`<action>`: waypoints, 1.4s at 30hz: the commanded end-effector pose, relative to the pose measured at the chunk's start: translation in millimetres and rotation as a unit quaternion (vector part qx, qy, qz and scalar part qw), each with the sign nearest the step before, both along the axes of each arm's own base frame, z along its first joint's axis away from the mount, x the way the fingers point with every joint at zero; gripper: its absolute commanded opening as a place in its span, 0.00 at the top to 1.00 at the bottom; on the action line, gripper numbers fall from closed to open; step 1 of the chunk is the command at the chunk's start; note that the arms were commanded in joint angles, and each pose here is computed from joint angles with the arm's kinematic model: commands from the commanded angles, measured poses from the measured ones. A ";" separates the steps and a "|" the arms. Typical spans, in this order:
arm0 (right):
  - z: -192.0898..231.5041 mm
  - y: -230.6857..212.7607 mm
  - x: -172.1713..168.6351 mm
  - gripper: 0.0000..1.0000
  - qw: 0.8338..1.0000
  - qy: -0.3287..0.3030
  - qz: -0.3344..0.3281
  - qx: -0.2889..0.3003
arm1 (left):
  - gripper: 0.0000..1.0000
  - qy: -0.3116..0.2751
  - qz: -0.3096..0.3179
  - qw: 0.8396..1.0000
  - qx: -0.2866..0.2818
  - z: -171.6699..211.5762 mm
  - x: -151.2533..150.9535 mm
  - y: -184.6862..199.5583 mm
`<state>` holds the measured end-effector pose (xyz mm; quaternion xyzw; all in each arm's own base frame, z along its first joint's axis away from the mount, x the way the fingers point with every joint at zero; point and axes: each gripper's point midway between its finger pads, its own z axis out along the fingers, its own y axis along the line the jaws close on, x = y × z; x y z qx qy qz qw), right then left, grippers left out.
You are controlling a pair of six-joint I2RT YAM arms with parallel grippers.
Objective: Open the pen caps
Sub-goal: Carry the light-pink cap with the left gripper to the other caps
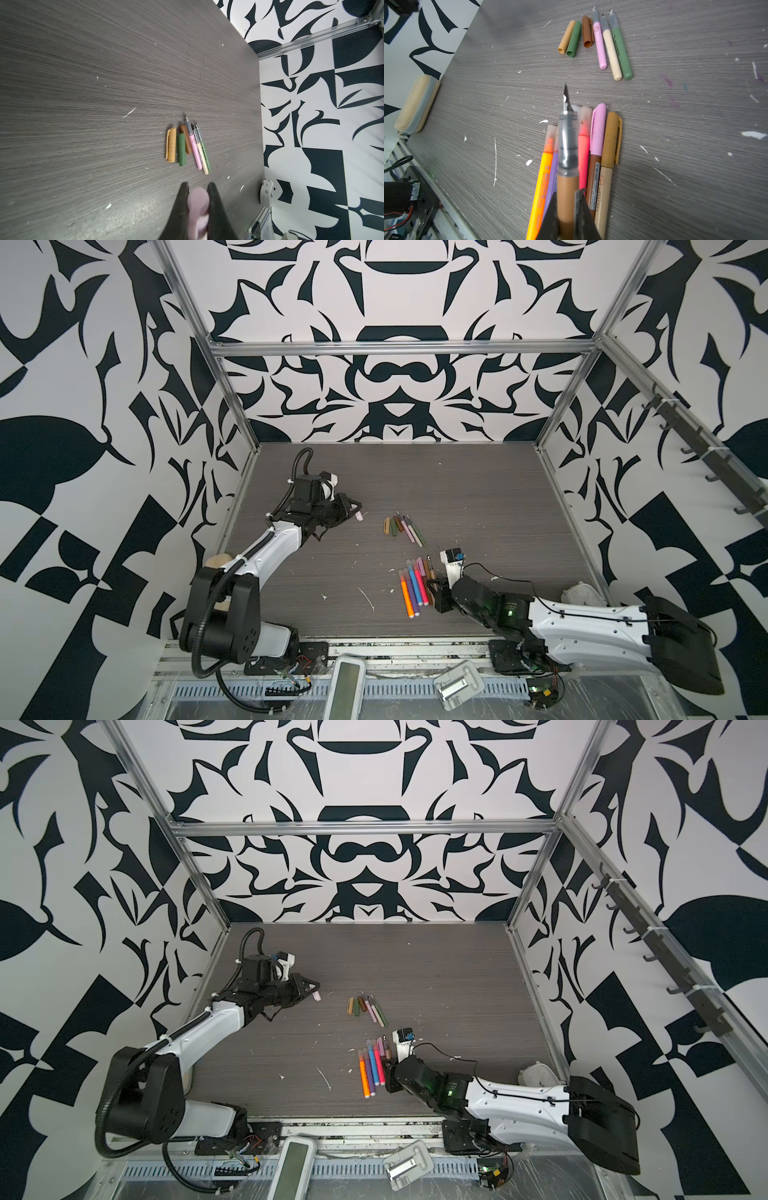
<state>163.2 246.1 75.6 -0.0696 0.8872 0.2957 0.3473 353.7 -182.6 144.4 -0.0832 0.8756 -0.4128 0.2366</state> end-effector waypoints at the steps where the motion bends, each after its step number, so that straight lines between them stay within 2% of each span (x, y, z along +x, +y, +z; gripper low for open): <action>1: 9.6 -2.1 7.3 1.00 1.000 -0.014 -0.021 0.016 | 1.00 0.025 -0.016 1.000 -0.002 -17.9 4.0 -5.1; 8: 11.6 -10.6 7.6 1.00 0.999 -0.021 -0.034 0.034 | 1.00 0.105 -0.031 0.994 -0.004 -61.7 12.6 -14.7; 17: 15.0 -22.1 5.8 1.00 0.997 -0.031 -0.046 0.059 | 0.97 0.171 -0.044 0.984 -0.016 -106.7 25.5 -28.1; 25: 16.5 -31.1 4.4 1.00 0.995 -0.036 -0.056 0.076 | 0.83 0.197 -0.074 0.978 0.007 -125.4 24.2 -50.6; 29: 16.7 -34.4 4.0 1.00 0.994 -0.039 -0.060 0.081 | 0.80 0.195 -0.085 0.977 0.019 -125.1 21.8 -60.7; 36: 17.6 -36.2 3.8 1.00 0.994 -0.040 -0.062 0.086 | 0.67 0.192 -0.089 0.977 0.027 -121.0 21.2 -67.1; 42: 17.0 -37.0 3.3 1.00 0.994 -0.040 -0.062 0.086 | 0.65 0.190 -0.089 0.977 0.029 -117.5 20.9 -68.2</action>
